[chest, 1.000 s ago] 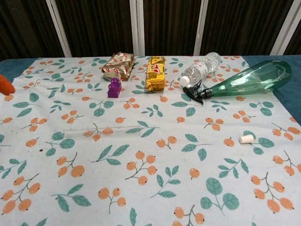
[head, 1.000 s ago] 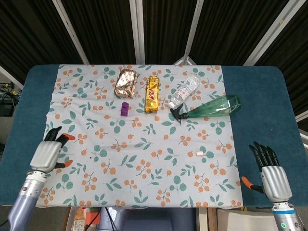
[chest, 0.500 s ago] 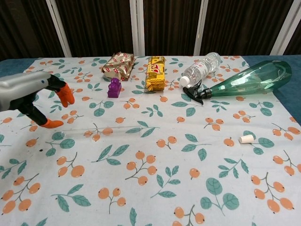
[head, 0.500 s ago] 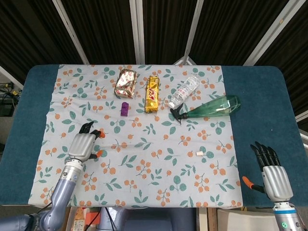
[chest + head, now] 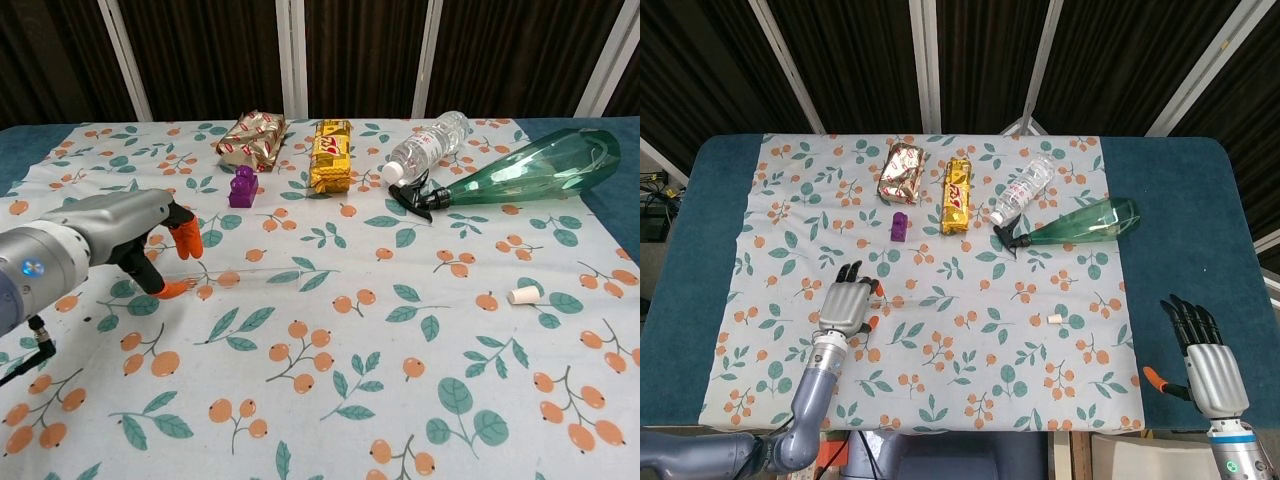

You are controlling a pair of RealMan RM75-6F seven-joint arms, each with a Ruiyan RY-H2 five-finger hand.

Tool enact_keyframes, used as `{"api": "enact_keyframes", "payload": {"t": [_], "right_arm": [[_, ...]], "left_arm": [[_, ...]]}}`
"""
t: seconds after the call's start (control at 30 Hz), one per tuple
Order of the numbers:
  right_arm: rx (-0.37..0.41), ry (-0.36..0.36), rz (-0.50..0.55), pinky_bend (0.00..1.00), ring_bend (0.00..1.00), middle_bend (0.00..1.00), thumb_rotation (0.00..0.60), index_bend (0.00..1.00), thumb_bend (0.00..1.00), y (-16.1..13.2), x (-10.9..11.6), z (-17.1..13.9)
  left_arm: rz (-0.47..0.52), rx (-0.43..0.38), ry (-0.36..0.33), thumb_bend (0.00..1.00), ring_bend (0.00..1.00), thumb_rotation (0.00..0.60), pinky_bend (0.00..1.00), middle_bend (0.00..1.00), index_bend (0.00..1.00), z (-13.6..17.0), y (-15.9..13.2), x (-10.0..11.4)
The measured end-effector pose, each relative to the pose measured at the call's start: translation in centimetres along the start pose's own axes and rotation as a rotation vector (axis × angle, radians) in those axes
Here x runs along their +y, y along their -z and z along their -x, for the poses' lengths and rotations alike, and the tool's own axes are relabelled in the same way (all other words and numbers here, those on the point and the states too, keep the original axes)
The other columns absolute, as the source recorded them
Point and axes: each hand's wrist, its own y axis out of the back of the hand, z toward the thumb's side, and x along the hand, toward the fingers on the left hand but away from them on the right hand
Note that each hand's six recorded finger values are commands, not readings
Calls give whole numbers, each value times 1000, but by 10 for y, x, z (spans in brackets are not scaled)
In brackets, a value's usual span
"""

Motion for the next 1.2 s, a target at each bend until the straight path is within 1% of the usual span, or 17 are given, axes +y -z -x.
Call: {"api": "enact_keyframes", "payload": {"t": [0.17,0.47,0.87,1.2], "right_arm": [[4,-1,5,0,0,0,600,0,235,0,0,0],[0,-3,15,0,0,0,600,0,234,1,0,1],[-7,-5,22,0,0,0,600,0,235,2,0,1],[-9,-6,27,0,0,0,600,0,236,2,0,1]], "left_arm": [[11,23,9,390,0,600,0,353,430,-7,-10,-5],[11,60,12,405,0,600,0,350,440,-17,-15,-11],[18,71,35,458,0,600,0,349,468,-20,-25,-18],[21,85,48,460,0,600,0,348,473,-20,-25,-20]]}}
